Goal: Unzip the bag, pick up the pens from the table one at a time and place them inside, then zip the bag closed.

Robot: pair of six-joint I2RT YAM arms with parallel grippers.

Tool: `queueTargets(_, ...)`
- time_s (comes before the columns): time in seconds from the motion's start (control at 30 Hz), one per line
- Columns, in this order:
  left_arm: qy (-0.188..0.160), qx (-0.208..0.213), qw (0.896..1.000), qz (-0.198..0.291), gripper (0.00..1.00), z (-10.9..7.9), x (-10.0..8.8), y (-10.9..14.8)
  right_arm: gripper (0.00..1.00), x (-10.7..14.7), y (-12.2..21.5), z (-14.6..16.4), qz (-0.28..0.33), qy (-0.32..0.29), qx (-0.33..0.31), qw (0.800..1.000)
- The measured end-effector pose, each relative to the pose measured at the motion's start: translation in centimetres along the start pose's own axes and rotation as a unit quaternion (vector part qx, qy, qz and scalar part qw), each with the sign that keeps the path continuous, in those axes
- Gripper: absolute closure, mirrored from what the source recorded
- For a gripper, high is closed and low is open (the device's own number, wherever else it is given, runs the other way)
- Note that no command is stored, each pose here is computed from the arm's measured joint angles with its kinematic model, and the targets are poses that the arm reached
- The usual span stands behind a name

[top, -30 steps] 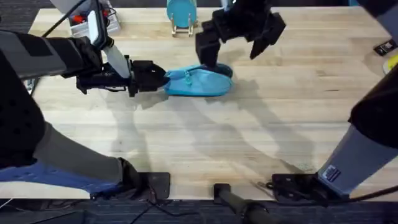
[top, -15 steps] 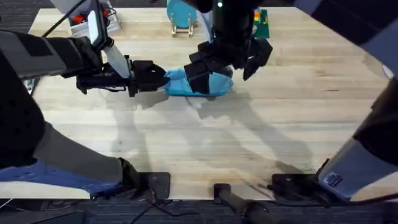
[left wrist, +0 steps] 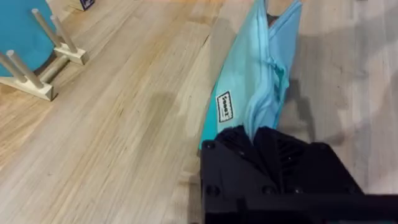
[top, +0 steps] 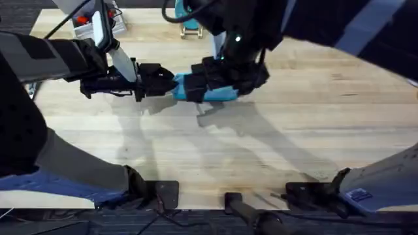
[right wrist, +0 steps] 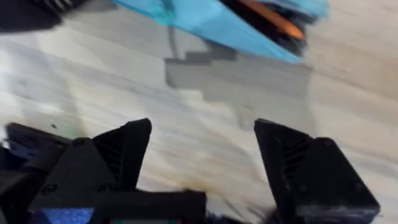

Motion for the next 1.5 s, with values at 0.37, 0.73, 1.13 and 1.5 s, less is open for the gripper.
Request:
queueTargets(0.37, 0.0, 0.0, 1.0, 0.0, 0.959, 0.0, 0.0, 0.0, 0.005, 0.1, -0.3, 3.2, -0.061, 0.013, -0.018, 0.998)
queueTargets(0.73, 0.0, 0.0, 1.0, 0.0, 0.959, 0.0, 0.0, 0.0, 0.005, -1.0, -0.2, 3.7, -0.092, 0.0, -0.029, 0.995)
queueTargets(1.13, 0.0, 0.0, 1.0, 0.0, 0.959, 0.0, 0.0, 0.0, 0.005, -1.4, -2.5, 3.6, -0.081, -0.002, 0.001, 0.997)
queueTargets(1.5, 0.0, 0.0, 1.0, 0.0, 0.959, 0.0, 0.0, 0.0, 0.005, -2.8, -4.0, 4.8, -0.103, -0.004, -0.014, 0.995)
Point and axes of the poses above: each hand's point on the last joint's axis, 136 mm out from that joint toward the fingers, its own y axis back along the fingers, its own z axis along the line the jaws close on, x = y × z, the point moved 6 cm from there along y, back along the fingers, and after that the axes turned 6 degrees about -y, right-handed, at the moved point
